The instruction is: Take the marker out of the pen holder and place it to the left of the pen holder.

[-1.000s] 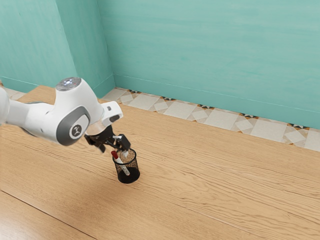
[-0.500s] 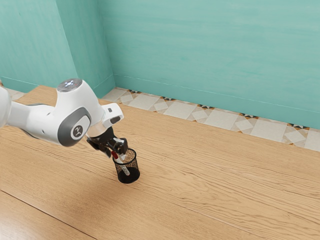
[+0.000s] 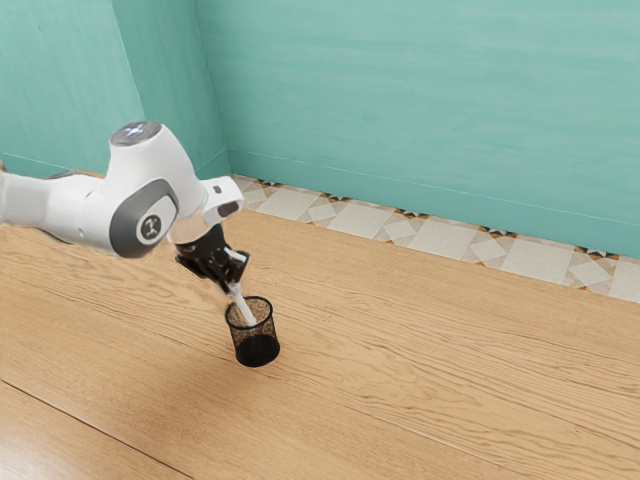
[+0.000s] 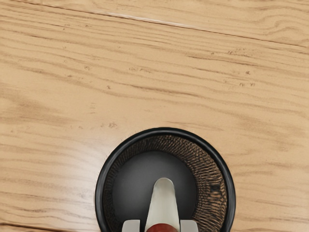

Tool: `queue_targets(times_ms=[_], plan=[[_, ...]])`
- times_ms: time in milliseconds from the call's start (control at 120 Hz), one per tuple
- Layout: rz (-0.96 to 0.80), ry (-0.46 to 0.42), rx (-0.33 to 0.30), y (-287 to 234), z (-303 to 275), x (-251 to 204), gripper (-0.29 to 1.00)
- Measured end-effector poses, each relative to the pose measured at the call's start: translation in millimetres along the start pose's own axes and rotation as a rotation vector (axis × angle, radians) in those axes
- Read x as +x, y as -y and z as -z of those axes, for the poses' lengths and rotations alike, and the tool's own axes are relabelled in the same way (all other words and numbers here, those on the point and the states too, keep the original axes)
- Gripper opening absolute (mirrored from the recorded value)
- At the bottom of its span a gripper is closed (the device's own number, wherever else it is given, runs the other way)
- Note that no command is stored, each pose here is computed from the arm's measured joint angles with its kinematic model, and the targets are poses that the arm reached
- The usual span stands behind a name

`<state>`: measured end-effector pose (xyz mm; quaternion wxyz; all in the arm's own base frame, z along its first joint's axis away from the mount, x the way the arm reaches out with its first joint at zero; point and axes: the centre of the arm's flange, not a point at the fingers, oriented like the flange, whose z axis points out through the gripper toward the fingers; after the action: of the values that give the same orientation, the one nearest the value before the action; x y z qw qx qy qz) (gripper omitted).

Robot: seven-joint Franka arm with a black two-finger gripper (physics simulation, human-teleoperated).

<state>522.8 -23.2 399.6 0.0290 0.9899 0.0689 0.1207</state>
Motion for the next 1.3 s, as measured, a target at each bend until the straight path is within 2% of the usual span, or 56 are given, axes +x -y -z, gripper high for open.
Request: queue_targets(times_ms=[133,250,458,592,700,850,1067,1300], plan=[[0.034,0.065,0.025,22,53,31,-0.06],[0.040,0.174,0.092,48,98,49,-0.07],[0.103,0.625,0.262,111,42,72,-0.08],[0.135,0.915,0.321,128,-11,61,-0.08],[0.155,1.089,0.348,137,-48,50,-0.08],[0.174,1.162,0.369,143,-86,72,-0.08],[0.220,1.264,0.362,172,-113,60,-0.08],[0.225,1.192,0.349,177,-134,92,-0.08]])
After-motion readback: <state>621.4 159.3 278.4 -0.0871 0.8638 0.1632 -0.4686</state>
